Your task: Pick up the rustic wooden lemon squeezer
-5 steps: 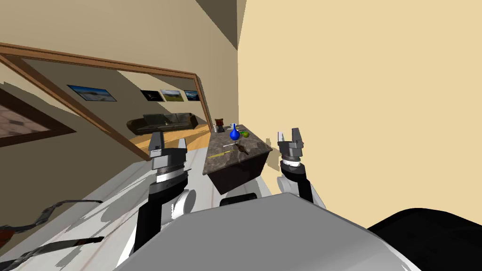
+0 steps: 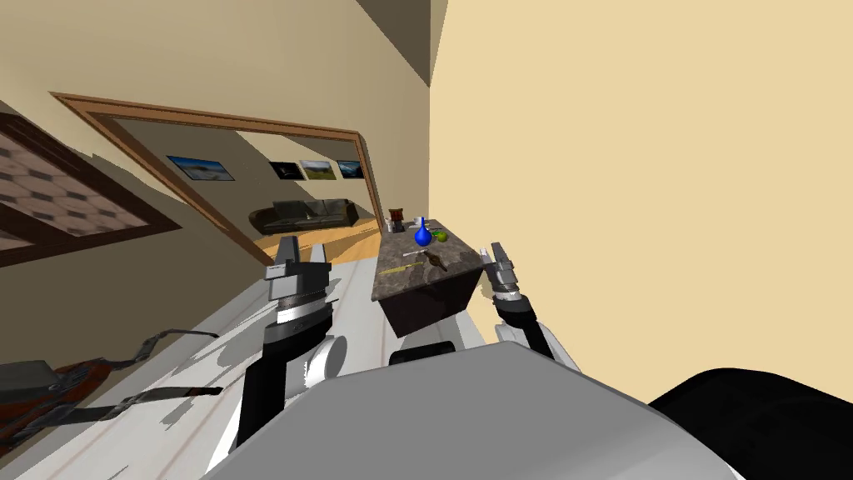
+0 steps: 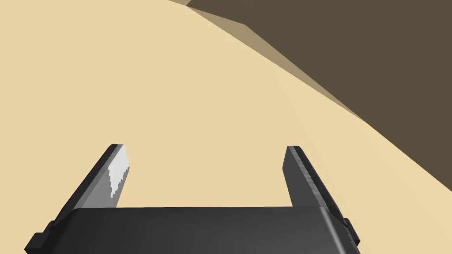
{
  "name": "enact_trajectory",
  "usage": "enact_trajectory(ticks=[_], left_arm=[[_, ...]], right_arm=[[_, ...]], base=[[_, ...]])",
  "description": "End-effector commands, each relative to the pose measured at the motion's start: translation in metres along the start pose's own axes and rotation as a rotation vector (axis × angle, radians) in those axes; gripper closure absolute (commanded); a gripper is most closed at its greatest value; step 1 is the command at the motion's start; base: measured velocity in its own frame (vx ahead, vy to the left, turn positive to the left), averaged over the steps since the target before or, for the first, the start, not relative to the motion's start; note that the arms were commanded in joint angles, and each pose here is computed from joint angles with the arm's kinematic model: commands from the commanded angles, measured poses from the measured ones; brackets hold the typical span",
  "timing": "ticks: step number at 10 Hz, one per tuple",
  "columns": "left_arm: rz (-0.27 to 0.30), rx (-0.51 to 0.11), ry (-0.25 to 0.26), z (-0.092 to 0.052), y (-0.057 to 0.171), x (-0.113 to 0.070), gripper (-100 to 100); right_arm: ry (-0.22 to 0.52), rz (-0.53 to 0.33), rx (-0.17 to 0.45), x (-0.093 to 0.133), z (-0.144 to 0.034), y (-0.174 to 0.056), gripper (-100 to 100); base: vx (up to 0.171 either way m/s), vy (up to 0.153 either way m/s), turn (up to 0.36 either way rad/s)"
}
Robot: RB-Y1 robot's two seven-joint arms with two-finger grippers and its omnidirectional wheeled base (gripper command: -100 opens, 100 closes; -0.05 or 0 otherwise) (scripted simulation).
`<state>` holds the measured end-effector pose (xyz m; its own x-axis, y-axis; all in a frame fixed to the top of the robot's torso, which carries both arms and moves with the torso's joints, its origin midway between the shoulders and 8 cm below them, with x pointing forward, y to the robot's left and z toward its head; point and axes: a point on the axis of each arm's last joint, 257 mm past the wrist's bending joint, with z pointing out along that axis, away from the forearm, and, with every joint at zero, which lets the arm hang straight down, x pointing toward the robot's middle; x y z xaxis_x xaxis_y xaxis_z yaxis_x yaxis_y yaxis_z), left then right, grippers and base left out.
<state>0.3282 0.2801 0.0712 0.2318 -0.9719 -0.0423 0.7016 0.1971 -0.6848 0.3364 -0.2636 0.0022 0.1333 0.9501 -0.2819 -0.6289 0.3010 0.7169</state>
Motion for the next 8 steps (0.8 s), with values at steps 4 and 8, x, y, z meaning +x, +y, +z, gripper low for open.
enact_trajectory(ticks=[4,8], left_arm=[[0.0,0.0,0.0,0.0,0.0,0.0,0],[0.0,0.0,0.0,0.0,0.0,0.0,0]], right_arm=[[0.152,-0.074,0.268,0.028,-0.057,-0.089,-100],[0.248,-0.128,0.439,0.035,-0.107,-0.14,-100]], base=[[-0.036,0.108,0.115],[-0.016,0.122,0.11]])
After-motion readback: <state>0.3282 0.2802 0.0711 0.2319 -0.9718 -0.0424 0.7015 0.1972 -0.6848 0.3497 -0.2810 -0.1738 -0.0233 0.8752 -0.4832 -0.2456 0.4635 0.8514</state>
